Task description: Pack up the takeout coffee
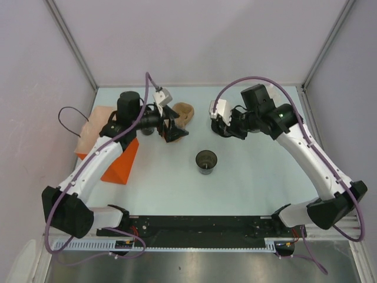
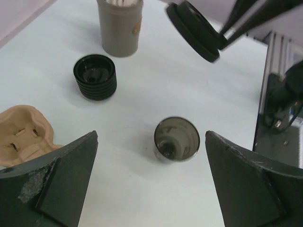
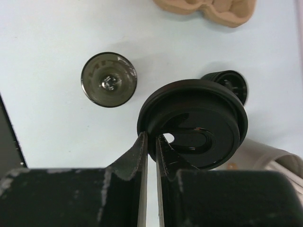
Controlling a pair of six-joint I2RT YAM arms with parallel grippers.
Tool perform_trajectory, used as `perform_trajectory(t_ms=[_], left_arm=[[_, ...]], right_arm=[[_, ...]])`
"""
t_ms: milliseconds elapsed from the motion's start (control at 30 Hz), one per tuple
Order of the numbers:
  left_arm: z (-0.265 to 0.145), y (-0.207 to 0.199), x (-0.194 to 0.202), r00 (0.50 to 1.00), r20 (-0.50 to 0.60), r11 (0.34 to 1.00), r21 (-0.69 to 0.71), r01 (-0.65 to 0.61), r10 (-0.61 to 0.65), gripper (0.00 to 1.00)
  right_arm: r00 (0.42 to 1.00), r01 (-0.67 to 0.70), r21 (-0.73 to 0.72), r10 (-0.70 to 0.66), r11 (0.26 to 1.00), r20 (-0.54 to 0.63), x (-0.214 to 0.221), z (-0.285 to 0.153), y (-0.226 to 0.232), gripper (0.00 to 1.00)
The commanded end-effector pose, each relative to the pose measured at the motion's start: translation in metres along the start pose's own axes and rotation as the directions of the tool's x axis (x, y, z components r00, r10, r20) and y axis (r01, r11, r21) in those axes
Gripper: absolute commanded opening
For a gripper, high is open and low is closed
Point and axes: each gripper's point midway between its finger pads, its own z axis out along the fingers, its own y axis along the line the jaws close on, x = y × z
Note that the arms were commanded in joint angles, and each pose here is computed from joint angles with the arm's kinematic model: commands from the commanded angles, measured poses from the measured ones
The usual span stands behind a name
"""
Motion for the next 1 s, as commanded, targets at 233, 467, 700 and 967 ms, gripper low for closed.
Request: perform_trajectory(t_ms=[233, 467, 700, 967], left_arm=[[-0.017, -0.033, 0.028, 0.91, 0.054, 0.912, -0.023, -0.41, 0.411, 1.0], [-0.032, -0.039, 0.044, 0.876, 0.006, 0.876, -0.037, -0.481, 0.482, 1.0], [-0.041, -0.046, 0.07, 0.841, -0.073, 0.844, 0.046, -0.535, 0.537, 1.0], [-0.047, -0.055, 0.09, 0.838, -0.071, 0.841, 0.059, -0.538, 0.541, 1.0]], right_arm=[[0.985, -0.157, -0.17, 0.141, 0.973, -0.101, 0.014, 0.053, 0.031, 0.0], [0.973, -0.167, -0.272, 0.114, 0.948, -0.203, 0.023, 0.089, 0.06, 0.0], [0.948, -0.192, -0.319, 0.091, 0.928, -0.306, 0.033, 0.104, 0.072, 0.0], [0.933, -0.211, -0.313, 0.096, 0.926, -0.346, 0.034, 0.113, 0.072, 0.0]])
